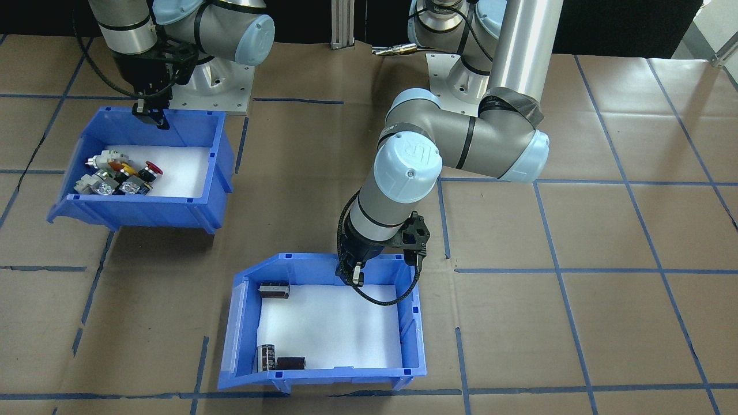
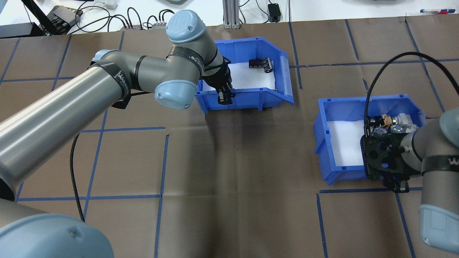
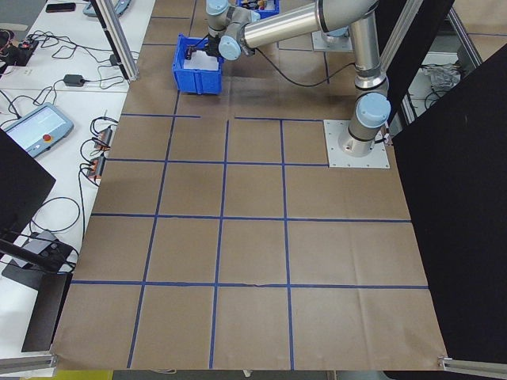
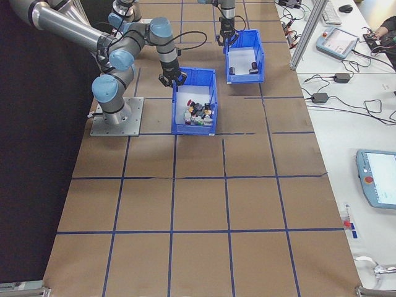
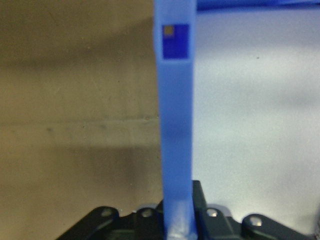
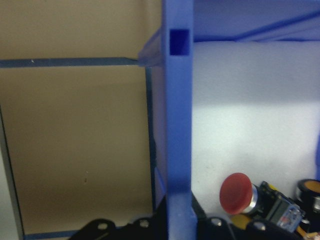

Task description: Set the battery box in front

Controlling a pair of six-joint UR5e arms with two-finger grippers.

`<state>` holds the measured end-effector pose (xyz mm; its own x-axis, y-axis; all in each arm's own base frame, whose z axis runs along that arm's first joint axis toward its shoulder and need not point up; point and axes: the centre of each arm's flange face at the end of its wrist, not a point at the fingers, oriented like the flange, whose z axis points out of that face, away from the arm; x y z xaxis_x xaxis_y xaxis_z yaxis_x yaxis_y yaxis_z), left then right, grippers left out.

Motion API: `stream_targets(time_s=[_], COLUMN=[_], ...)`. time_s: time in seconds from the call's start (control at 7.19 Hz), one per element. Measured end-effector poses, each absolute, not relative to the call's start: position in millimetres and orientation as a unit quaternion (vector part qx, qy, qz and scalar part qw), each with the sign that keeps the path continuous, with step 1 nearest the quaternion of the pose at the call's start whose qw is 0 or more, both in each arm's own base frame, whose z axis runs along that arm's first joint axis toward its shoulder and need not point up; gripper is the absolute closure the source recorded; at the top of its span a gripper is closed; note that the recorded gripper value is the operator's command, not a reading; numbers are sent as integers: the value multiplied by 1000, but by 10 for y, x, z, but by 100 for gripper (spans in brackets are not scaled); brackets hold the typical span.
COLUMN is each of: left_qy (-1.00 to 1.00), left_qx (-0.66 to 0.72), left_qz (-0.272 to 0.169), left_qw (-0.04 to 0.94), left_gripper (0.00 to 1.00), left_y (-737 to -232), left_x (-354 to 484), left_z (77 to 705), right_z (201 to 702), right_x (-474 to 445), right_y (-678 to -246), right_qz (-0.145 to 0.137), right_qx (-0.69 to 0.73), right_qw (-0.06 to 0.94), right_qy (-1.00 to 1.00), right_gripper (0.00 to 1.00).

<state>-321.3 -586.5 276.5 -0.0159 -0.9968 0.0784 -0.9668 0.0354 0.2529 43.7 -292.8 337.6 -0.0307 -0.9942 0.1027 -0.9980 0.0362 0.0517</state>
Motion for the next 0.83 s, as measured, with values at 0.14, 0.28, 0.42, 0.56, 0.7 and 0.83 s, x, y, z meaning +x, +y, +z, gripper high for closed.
stream_targets(time_s=[0.14,0.28,0.42,0.56,0.7,0.83], left_qy=[-709,-707,-707,-710,-726,-759], left_qx=[693,695,695,692,675,639], left_qz=[-62,-61,-60,-59,-58,-55], left_qw=[116,118,120,120,117,111], left_gripper=[6,9,12,11,11,11], left_y=[-5850,-5828,-5808,-5788,-5760,-5728], left_x=[-3216,-3214,-3211,-3192,-3143,-3046], left_z=[2774,2827,2905,2996,3103,3223], right_z=[3356,3342,3332,3326,3320,3317], right_x=[524,643,780,899,981,1043], right_y=[-2823,-2757,-2703,-2660,-2631,-2608], right_qz=[15,14,13,13,13,13], right_qx=[696,701,702,702,700,699], right_qw=[42,35,30,27,26,24], right_qy=[-716,-713,-711,-712,-713,-715], right_gripper=[100,100,100,100,100,100])
